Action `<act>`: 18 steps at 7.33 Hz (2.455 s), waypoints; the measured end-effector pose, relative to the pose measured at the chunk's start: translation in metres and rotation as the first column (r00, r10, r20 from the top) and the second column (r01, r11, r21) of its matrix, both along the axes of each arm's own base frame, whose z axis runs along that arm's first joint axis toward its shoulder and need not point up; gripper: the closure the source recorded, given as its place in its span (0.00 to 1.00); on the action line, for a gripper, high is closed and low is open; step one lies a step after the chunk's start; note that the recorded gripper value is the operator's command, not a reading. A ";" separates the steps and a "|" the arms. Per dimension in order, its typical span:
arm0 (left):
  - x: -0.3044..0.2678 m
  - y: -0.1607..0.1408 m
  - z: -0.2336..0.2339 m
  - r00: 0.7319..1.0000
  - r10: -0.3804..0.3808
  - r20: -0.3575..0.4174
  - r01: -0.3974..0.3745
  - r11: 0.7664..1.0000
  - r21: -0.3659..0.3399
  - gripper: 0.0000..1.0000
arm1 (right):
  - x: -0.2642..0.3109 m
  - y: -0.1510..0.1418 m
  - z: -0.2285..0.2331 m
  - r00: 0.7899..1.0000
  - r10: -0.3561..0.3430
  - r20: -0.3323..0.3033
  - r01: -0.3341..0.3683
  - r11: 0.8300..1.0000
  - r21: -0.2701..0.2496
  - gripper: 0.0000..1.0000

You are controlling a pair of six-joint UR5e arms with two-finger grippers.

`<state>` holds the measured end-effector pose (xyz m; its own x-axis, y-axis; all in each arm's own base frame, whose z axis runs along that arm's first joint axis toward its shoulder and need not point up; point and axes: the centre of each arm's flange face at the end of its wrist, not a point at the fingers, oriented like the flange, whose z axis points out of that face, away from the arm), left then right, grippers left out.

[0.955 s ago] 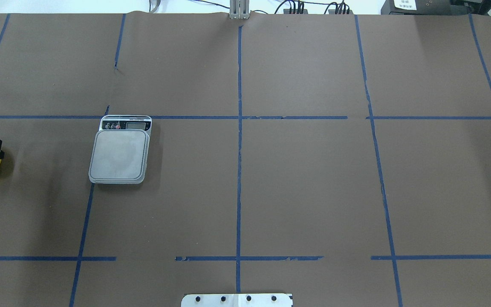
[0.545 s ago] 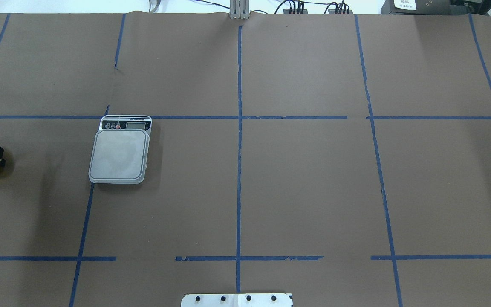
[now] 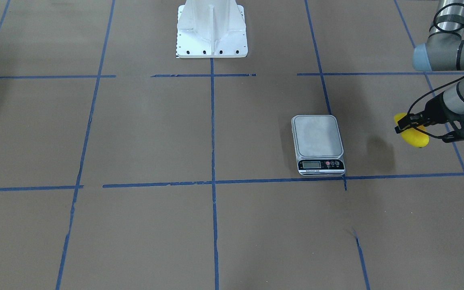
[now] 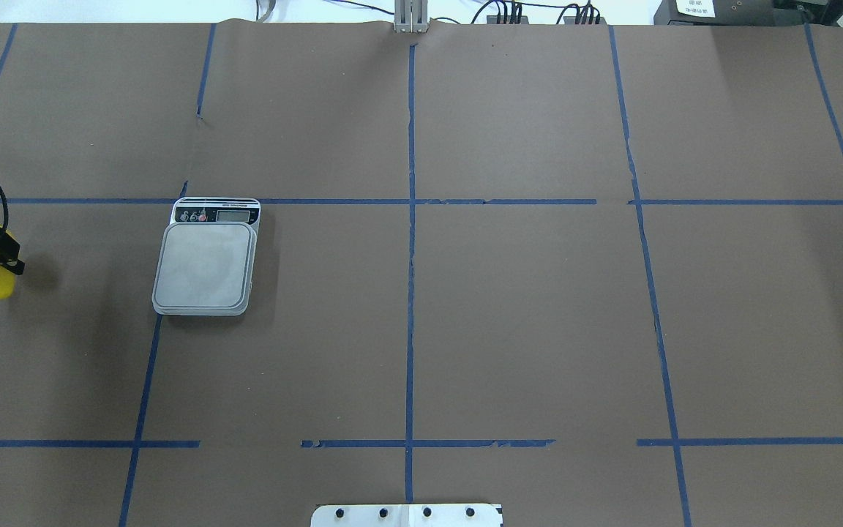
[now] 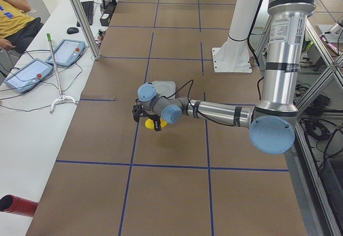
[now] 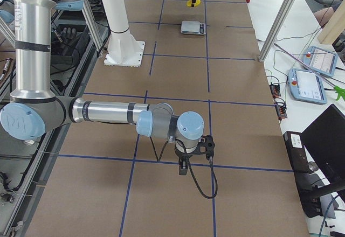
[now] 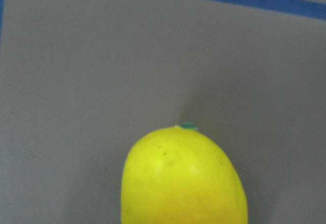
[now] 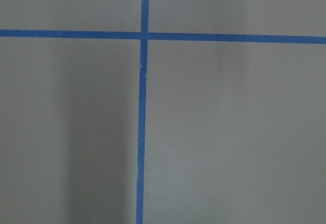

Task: Weigh mango
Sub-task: 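Carry the mango with the left gripper and lower it onto the scale, then open the left gripper and lift it away from the scale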

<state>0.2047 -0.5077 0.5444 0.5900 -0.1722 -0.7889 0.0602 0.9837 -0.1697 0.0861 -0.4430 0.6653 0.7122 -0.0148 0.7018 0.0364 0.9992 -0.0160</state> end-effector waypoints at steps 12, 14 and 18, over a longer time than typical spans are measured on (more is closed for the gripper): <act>0.201 0.016 -0.161 0.998 -0.034 0.051 0.039 0.993 -0.110 0.00 | 0.000 0.000 0.000 1.000 0.000 0.000 0.000 1.000 0.000 0.00; 0.201 0.016 -0.161 0.998 -0.035 0.051 0.040 0.993 -0.110 0.00 | 0.000 0.000 0.000 1.000 0.000 0.000 0.000 1.000 0.000 0.00; 0.068 -0.006 -0.171 0.995 -0.081 0.052 0.077 0.995 0.065 0.00 | 0.000 0.000 0.000 1.000 0.000 0.000 0.000 1.000 0.000 0.00</act>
